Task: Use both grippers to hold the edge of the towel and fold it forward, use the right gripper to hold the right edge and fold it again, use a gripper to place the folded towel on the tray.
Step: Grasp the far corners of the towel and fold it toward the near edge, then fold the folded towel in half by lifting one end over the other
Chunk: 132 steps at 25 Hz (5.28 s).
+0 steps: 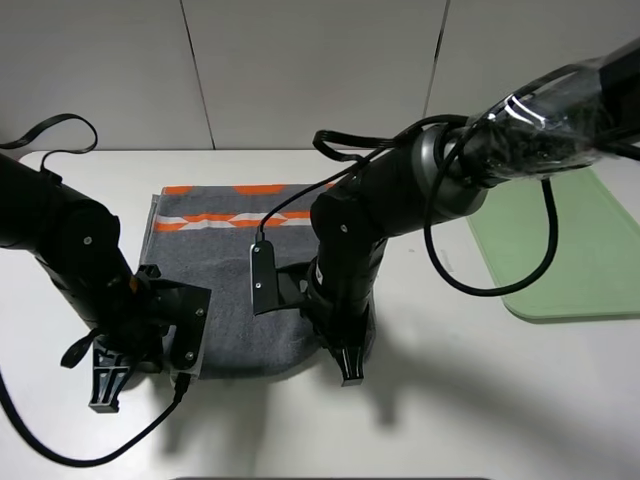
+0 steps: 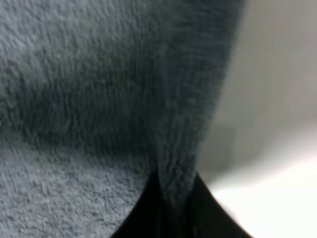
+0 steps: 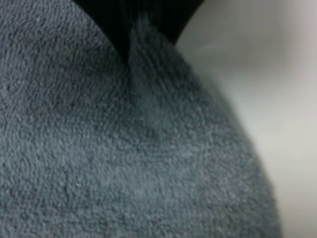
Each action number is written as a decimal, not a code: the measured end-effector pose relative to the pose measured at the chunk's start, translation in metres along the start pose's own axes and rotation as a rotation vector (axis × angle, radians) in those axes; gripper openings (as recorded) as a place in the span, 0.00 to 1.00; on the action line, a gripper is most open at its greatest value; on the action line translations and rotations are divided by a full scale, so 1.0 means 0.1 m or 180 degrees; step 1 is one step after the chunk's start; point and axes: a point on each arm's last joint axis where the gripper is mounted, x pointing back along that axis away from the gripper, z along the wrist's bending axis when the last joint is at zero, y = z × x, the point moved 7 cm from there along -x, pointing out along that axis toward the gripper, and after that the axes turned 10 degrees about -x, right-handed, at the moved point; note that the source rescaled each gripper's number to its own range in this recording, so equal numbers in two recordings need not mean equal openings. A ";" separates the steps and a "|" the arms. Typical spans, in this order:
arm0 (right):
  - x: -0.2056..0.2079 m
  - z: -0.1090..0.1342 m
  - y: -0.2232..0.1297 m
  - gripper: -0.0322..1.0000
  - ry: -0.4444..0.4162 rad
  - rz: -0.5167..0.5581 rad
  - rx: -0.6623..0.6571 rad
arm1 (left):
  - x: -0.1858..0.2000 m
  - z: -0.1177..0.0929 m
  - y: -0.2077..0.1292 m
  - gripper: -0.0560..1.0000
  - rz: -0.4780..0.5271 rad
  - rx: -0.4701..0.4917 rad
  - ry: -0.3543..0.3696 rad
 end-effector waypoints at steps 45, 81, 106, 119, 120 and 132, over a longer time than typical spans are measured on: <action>1.73 0.47 -0.23 0.03 0.0289 -0.0309 -0.0874 | 1.64 -0.57 -0.09 0.05 -0.0583 0.0576 0.0573; 1.50 -0.15 0.09 0.03 -0.0351 -0.0260 -0.0660 | 1.12 0.24 -0.33 0.05 -0.0178 0.0800 0.1093; 1.25 -0.49 0.02 0.06 -0.0580 -0.0190 -0.0678 | 0.78 0.51 -0.30 0.21 -0.0190 0.0902 0.1237; 1.29 -0.70 -0.12 1.00 -0.0973 -0.0054 -0.1009 | 0.74 0.43 -0.38 0.99 -0.0077 0.1059 0.1118; 1.29 -0.70 -0.12 1.00 -0.0977 -0.0056 -0.1010 | 0.74 0.43 -0.38 1.00 -0.0077 0.1059 0.1118; 1.42 -0.69 -0.12 1.00 -0.1004 -0.0157 -0.1091 | 1.32 0.40 -0.43 1.00 -0.0242 0.1194 0.1630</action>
